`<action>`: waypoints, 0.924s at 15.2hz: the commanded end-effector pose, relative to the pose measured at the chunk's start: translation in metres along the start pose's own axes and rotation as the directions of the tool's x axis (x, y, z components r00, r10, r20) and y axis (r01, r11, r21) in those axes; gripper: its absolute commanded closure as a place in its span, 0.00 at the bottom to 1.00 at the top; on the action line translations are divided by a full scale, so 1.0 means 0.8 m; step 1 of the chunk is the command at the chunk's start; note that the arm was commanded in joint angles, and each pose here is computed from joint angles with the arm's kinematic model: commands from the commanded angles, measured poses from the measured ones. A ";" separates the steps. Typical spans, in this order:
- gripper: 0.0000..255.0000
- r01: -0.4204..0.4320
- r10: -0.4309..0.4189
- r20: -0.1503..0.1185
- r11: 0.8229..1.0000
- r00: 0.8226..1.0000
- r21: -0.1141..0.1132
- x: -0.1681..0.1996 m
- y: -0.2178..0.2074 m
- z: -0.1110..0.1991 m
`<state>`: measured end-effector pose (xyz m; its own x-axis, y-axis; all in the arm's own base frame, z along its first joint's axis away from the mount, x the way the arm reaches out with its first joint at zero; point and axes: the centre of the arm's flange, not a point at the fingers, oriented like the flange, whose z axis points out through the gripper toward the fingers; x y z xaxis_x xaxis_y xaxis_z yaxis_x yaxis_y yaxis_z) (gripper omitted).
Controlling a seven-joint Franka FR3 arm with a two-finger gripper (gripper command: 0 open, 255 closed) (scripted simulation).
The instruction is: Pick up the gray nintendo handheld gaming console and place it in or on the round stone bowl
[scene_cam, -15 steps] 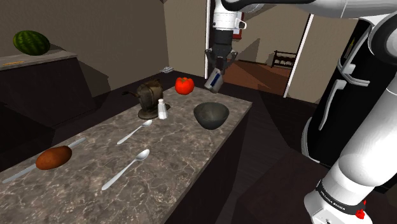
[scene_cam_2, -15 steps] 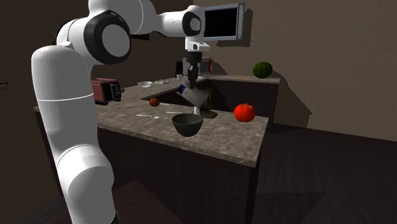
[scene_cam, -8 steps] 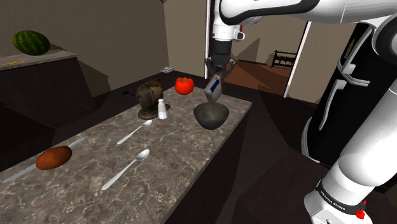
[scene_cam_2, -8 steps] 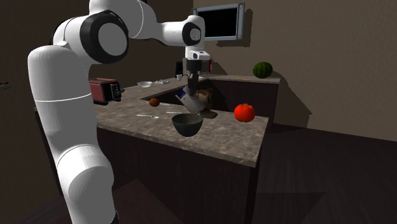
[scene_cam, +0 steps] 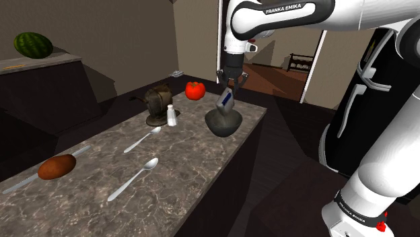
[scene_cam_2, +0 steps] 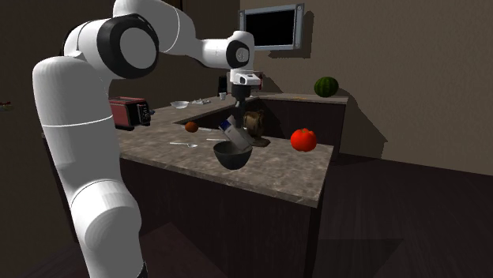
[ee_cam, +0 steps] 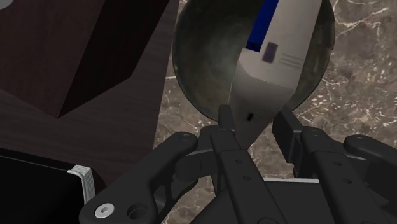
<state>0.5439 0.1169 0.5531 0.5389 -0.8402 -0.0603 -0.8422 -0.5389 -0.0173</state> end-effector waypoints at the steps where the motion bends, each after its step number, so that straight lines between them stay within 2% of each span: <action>1: 1.00 0.000 0.000 0.000 1.000 1.000 0.001 0.000 0.000 0.002; 6: 1.00 0.000 0.000 0.000 1.000 1.000 0.001 0.000 0.000 0.002; 7: 0.00 0.000 0.000 0.000 1.000 1.000 0.001 0.000 0.000 0.002; 12: 0.00 0.000 0.000 0.000 1.000 1.000 0.001 0.000 0.000 0.002; 14: 0.00 0.000 0.000 0.000 1.000 1.000 0.001 0.000 0.000 -0.031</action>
<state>0.5449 0.1142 0.5695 0.5390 -0.8402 -0.0596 -0.8422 -0.5389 -0.0191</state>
